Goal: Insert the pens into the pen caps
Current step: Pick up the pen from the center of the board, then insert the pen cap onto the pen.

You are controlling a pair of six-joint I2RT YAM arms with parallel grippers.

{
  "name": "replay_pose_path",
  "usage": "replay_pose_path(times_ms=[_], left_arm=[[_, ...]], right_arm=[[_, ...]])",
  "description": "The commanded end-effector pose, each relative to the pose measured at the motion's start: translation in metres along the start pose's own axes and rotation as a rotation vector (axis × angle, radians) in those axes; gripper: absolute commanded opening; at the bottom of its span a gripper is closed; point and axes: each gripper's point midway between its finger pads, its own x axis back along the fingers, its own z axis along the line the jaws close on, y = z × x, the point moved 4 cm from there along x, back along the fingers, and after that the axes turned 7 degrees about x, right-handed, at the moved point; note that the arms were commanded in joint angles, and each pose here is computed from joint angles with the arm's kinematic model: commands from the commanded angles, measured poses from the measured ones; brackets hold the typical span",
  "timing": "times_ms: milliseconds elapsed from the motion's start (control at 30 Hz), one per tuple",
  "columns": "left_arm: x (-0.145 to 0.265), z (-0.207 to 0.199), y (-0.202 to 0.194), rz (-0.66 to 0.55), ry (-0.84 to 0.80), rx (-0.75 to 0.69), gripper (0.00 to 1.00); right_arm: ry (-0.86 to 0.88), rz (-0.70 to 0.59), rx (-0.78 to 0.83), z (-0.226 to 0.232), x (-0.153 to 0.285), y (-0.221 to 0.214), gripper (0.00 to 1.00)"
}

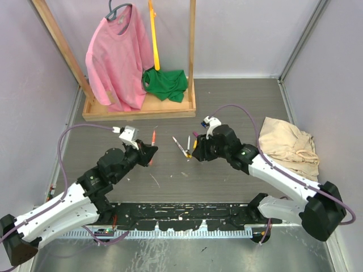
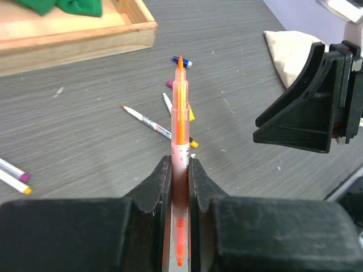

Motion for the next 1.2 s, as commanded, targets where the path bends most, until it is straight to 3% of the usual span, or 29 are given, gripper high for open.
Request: replay_pose_path(times_ms=[0,533,1167], left_arm=[[0.004,0.015,0.019,-0.109,0.077,-0.083,0.0],[-0.012,0.025,-0.006,-0.124,0.05,-0.102,0.0],[-0.006,0.032,-0.007,-0.155,0.068,-0.081,0.0]], right_arm=[[0.061,0.04,0.158,0.011,-0.009,0.008,0.48],[0.024,0.331,0.438,0.038,-0.076,-0.054,0.43],[-0.011,0.413,0.487,0.033,-0.098,-0.074,0.35]])
